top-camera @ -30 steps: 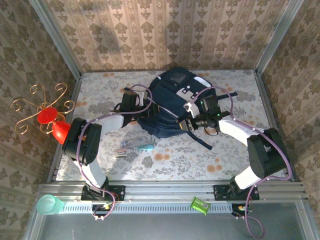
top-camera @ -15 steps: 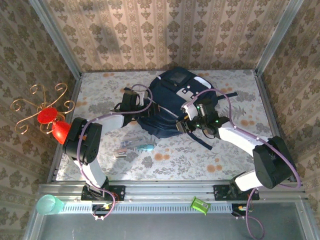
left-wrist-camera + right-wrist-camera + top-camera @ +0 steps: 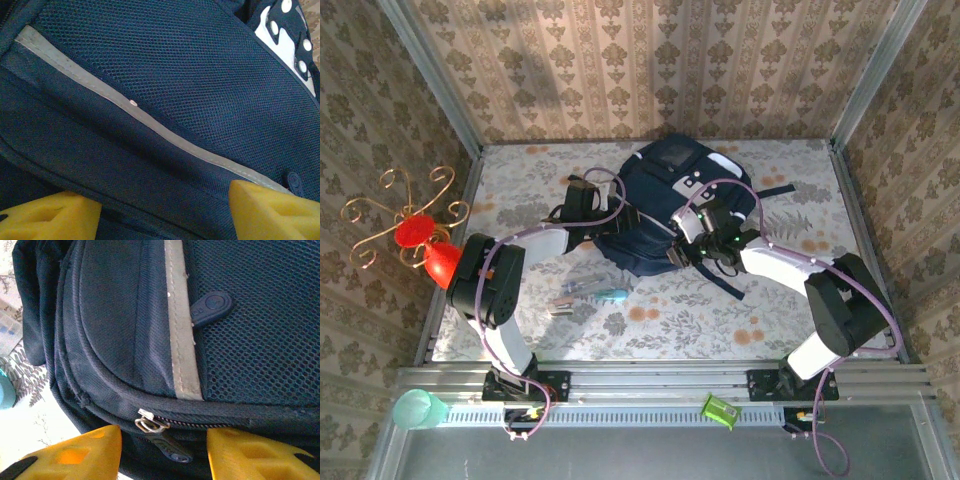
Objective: Pack books, pencil case, and school supplies into a backpack
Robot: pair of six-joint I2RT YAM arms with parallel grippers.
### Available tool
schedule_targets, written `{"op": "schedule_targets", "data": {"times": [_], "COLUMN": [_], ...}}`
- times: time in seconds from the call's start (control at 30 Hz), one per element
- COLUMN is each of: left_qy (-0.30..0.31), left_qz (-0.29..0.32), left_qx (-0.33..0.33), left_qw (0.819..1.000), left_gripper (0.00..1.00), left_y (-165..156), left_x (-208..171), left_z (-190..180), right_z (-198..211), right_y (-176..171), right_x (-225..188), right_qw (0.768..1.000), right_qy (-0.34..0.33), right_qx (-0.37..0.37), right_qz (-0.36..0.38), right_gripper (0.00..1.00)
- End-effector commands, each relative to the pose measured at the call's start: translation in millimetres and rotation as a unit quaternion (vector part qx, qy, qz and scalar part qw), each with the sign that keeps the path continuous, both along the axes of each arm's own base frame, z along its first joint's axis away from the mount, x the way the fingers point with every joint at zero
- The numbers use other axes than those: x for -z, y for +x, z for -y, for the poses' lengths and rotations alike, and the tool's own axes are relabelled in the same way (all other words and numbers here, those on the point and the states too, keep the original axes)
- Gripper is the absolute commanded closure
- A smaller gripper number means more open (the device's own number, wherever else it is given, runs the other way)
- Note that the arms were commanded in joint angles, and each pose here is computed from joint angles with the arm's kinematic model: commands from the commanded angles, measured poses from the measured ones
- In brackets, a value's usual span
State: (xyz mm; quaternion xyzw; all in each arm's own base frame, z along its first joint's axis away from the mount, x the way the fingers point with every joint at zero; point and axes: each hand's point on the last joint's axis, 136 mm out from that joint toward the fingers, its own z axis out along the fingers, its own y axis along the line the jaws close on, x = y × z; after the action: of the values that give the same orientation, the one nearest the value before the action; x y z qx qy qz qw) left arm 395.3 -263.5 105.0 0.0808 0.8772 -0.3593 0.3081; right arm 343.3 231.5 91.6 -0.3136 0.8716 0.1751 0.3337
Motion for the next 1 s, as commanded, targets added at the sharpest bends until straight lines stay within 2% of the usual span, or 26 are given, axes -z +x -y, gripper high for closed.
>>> {"op": "schedule_targets", "data": {"times": [0.0, 0.1, 0.33, 0.57, 0.6, 0.97], "left_qy": [-0.008, -0.007, -0.008, -0.009, -0.009, -0.014], "left_qz": [0.001, -0.002, -0.005, -0.003, -0.004, -0.006], "left_qx": [0.017, 0.017, 0.017, 0.014, 0.027, 0.029], "left_qw": [1.0, 1.0, 1.0, 1.0, 1.0, 0.999], "left_gripper": [0.32, 0.32, 0.32, 0.32, 0.33, 0.33], "left_y": [-0.4, -0.9, -1.0, -1.7, -9.3, -17.9], "left_x": [-4.5, -1.5, 1.7, 1.2, 1.9, 8.3], "left_z": [10.2, 10.1, 10.4, 9.4, 19.8, 33.6], "right_z": [-2.9, 1.7, 3.0, -2.2, -5.0, -30.5], "right_y": [1.5, 0.9, -2.0, -11.5, -13.8, -27.3], "right_x": [0.3, 4.8, 7.1, -1.4, -2.3, -13.3], "right_qw": [1.0, 0.999, 0.999, 0.996, 0.996, 0.982], "right_qy": [-0.013, -0.019, 0.003, 0.063, 0.074, 0.184], "right_qx": [0.005, 0.024, 0.047, 0.054, 0.051, 0.048], "right_qz": [0.008, 0.015, 0.025, 0.027, 0.023, -0.016], "right_gripper": [0.58, 0.63, 0.81, 0.97, 0.98, 1.0]}}
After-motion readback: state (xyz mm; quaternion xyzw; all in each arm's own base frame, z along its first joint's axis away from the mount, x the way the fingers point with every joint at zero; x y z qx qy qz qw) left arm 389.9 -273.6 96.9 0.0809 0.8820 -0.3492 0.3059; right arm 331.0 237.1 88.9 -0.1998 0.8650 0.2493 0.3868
